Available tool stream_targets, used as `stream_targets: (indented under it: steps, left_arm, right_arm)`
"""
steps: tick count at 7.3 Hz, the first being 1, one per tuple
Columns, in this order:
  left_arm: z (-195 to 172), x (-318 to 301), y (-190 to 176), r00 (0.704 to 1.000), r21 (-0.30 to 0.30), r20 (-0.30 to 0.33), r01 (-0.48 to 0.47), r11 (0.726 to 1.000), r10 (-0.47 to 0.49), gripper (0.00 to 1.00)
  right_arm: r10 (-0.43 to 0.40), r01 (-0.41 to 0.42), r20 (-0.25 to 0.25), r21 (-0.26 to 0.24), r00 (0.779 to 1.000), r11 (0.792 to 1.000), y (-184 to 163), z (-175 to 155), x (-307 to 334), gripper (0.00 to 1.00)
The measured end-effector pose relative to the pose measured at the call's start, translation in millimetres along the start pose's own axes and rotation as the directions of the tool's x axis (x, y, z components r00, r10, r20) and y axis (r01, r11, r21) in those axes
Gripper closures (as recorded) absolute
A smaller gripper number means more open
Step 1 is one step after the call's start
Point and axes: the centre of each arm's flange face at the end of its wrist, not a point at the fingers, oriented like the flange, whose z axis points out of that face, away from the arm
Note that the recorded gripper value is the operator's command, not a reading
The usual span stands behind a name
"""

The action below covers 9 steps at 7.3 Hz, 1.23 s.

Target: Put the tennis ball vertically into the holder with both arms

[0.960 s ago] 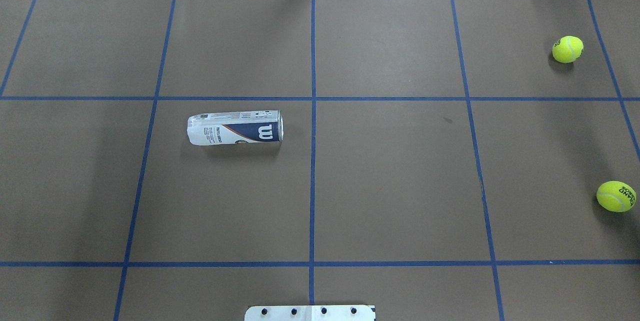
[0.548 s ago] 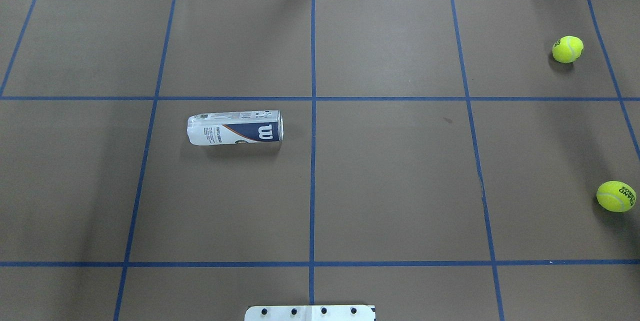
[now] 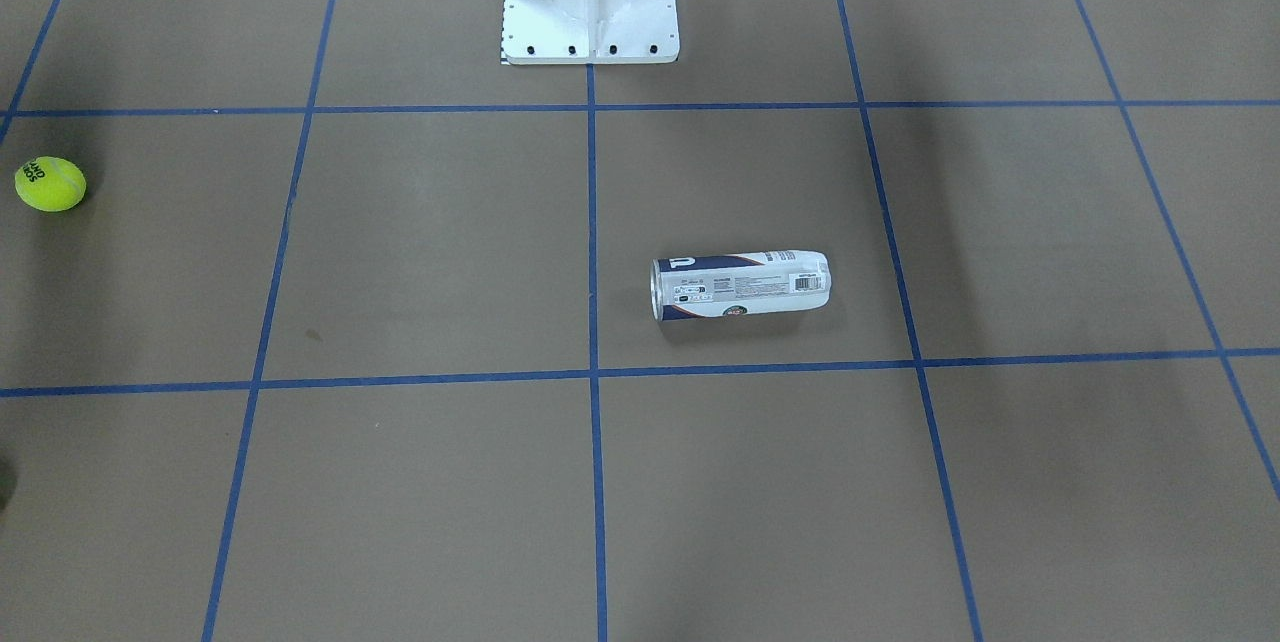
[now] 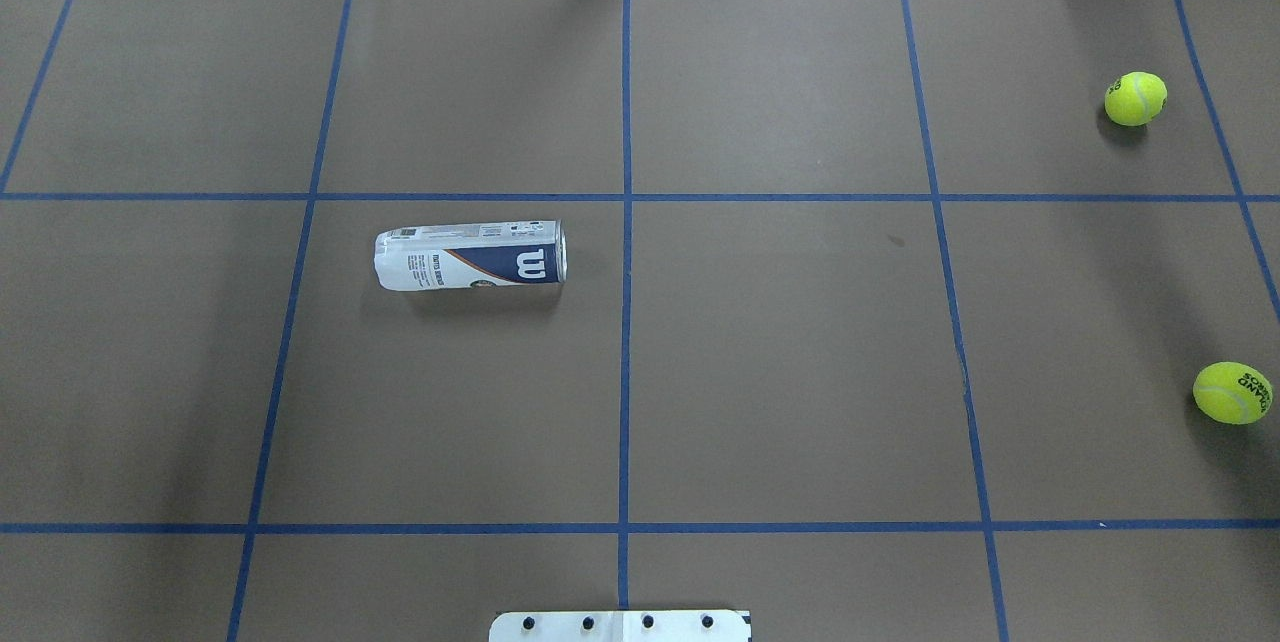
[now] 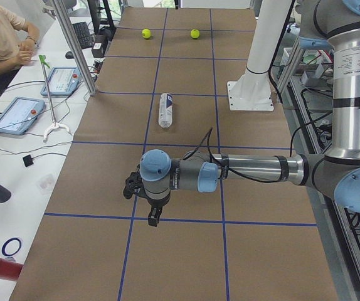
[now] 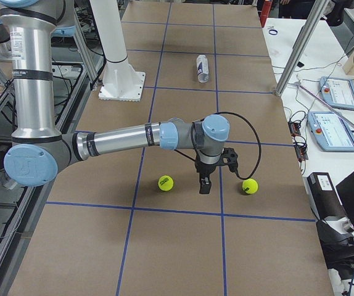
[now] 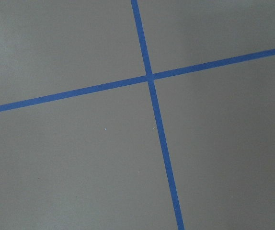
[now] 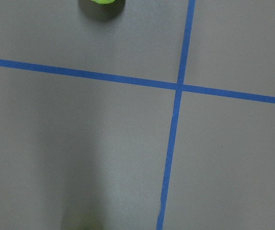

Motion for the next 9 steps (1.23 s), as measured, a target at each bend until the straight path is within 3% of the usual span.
stream_targets:
  steps: [4, 9]
  left_arm:
    - [-16, 14, -11, 0.999, 0.034, 0.006, -0.035, 0.999, 0.035, 0.0]
    - [-49, 43, -50, 0.99, 0.135, 0.032, -0.141, 0.981, 0.138, 0.0]
  right_arm:
    - [-0.075, 0.078, -0.03, 0.1, 0.997, 0.992, -19, -22, -15, 0.01]
    - [-0.087, 0.092, -0.04, 0.118, 0.995, 0.989, -19, -21, -13, 0.01]
